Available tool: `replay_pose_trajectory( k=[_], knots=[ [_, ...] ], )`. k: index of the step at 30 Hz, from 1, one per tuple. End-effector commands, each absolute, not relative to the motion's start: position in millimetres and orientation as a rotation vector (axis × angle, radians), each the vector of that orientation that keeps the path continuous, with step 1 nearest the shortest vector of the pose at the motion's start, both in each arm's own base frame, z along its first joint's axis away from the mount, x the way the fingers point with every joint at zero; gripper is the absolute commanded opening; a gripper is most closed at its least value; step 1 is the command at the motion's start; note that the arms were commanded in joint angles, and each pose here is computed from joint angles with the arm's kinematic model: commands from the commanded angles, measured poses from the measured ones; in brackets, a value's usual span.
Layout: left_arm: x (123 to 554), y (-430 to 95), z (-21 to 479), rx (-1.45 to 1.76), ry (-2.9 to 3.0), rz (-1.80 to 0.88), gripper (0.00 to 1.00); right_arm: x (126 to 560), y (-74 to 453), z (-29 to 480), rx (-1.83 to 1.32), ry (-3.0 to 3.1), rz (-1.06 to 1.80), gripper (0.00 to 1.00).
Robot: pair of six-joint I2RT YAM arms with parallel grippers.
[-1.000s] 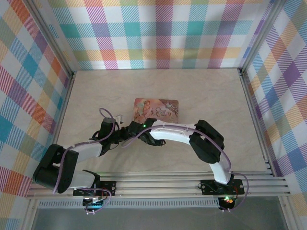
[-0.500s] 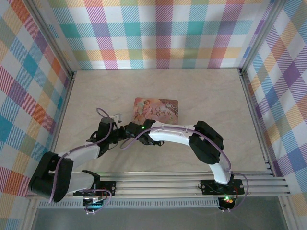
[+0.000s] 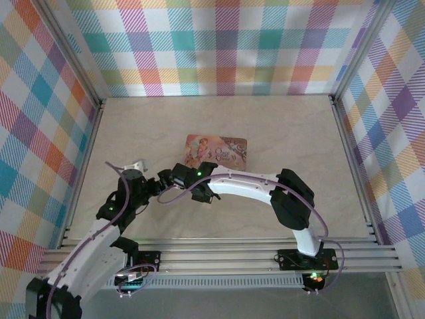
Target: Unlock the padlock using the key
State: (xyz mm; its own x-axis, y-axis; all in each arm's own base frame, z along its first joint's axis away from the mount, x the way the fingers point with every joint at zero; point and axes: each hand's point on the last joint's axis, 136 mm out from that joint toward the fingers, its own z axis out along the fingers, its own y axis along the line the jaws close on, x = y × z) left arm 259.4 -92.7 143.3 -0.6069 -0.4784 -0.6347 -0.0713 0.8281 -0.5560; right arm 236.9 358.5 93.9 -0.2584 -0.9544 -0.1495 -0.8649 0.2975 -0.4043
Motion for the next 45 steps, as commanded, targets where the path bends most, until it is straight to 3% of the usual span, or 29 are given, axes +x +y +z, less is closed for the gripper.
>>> replay_pose_trajectory(
  k=[1,11,19,25,31,37,45],
  knots=[
    [231.1,-55.0,132.5,-0.539,2.233,-0.412,1.00,223.0,397.0,134.6,-1.429,2.265,0.043,0.00],
    [195.6,-16.8,165.0,-0.681,2.154,-0.295,1.00,197.6,442.3,150.6,-1.264,2.467,0.713,0.00],
    [173.7,5.4,187.6,-0.717,2.065,-0.244,1.00,236.5,518.9,148.3,-1.095,2.501,0.937,0.00],
    [169.0,14.7,190.9,-0.747,2.009,-0.226,1.00,267.1,570.8,134.2,-1.106,2.449,0.946,0.00],
    [174.1,11.8,185.1,-0.719,2.038,-0.206,1.00,294.3,586.7,106.3,-1.102,2.369,0.848,0.00],
    [180.6,6.3,177.6,-0.693,2.071,-0.203,1.00,303.4,590.5,86.4,-1.128,2.331,0.796,0.09],
    [183.3,3.5,174.3,-0.679,2.090,-0.201,1.00,312.9,588.1,83.3,-1.131,2.307,0.748,0.28]
  ],
)
